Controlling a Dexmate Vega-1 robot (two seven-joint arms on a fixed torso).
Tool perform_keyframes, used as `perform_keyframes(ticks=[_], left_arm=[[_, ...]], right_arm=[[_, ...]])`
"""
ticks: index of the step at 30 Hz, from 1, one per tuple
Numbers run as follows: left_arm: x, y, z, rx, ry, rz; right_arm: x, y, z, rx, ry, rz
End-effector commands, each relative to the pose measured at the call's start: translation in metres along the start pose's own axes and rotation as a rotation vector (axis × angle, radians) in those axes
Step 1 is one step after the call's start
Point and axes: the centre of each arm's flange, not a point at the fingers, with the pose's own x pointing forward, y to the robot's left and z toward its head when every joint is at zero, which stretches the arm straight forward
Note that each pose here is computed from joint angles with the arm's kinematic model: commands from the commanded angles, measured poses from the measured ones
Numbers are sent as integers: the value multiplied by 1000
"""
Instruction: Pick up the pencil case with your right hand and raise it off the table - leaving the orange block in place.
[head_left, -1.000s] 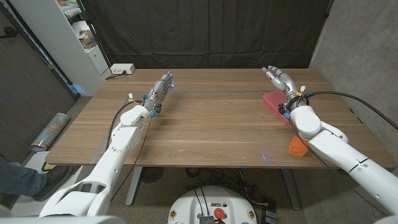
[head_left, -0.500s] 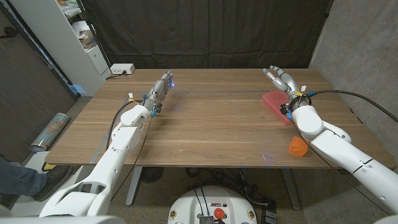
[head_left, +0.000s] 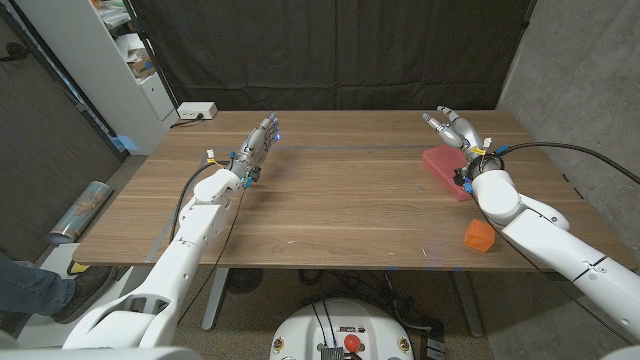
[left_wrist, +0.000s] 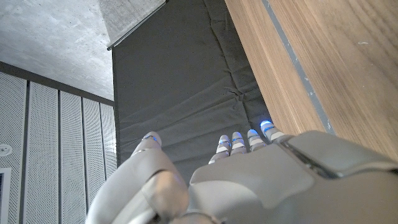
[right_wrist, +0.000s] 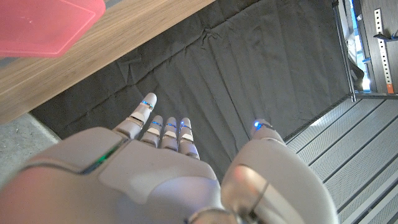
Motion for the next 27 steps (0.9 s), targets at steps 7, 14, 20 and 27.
perform_keyframes(ticks=[7,14,20,27], left_arm=[[1,1,2,-4,-2,-3],[4,1,3,0,-2,-9],[4,0,2,2,2,-7],[4,0,5,4,-4,-5]], right_arm=[[-2,-3,10,-144,46,-17],[-2,-4,11,-181,67,-15],[-4,-6,13,-202,83,-16],[-5,-6,13,-232,108,3]])
